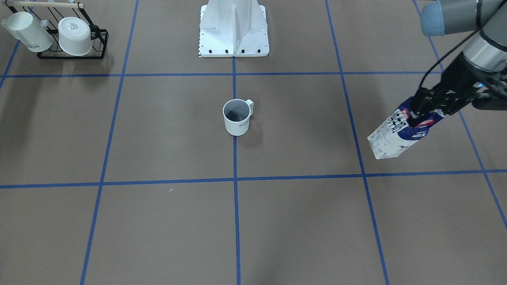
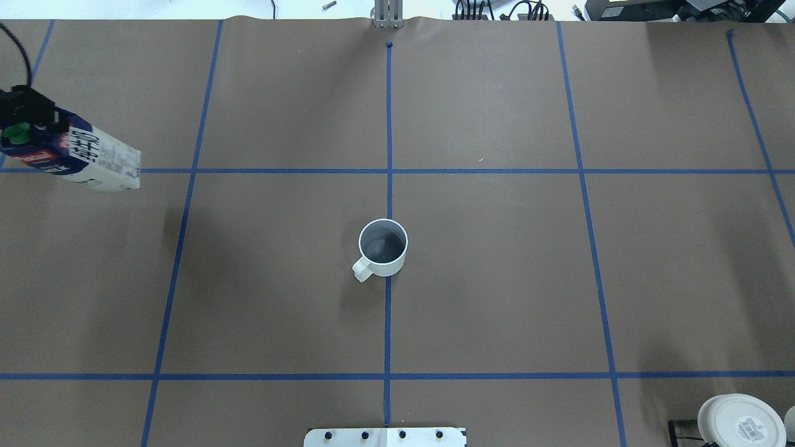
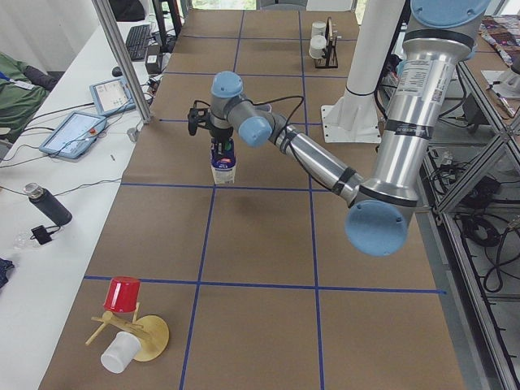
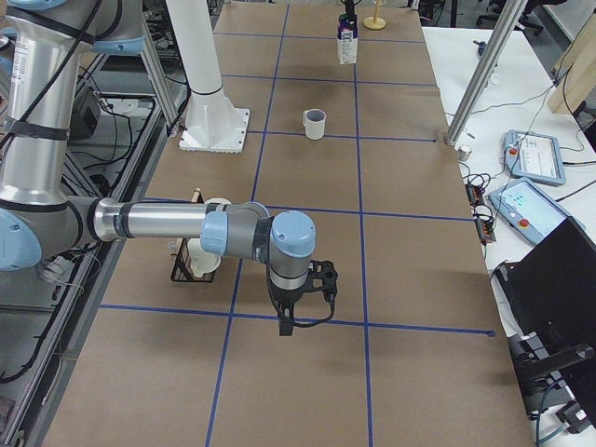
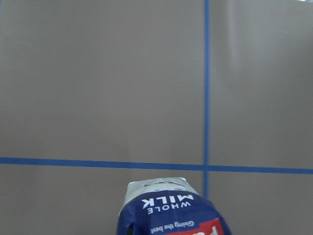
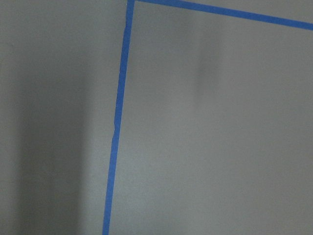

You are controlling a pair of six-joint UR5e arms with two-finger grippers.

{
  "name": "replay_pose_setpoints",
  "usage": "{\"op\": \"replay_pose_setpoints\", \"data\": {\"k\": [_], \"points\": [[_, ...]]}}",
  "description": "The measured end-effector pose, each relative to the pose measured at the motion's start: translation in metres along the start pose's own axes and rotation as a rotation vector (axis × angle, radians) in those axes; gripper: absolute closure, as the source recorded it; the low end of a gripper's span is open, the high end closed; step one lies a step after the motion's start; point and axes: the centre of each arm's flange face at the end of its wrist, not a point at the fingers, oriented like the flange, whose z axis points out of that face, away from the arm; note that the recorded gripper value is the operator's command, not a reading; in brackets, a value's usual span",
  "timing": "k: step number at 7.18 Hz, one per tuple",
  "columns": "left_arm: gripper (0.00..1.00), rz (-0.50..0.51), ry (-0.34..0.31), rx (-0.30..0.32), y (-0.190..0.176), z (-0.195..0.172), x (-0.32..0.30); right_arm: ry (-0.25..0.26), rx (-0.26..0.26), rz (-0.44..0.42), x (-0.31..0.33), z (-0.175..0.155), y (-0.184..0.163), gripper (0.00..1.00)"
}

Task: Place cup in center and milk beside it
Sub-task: 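Carry the milk carton with the left gripper toward the white mug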

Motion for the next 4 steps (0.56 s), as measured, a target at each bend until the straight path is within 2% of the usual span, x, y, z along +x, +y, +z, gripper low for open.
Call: {"op": "replay_pose_setpoints", "data": {"k": [2,4], "points": [[1.0,-0.028,-0.048,-0.025,0.046,0.032,0.136,0.0,0.0,0.0,0.0,0.0,0.0,0.0],[1.0,-0.029,-0.06,-0.041,0.089,0.068,0.215,0.0,0.0,0.0,0.0,0.0,0.0,0.0]]}}
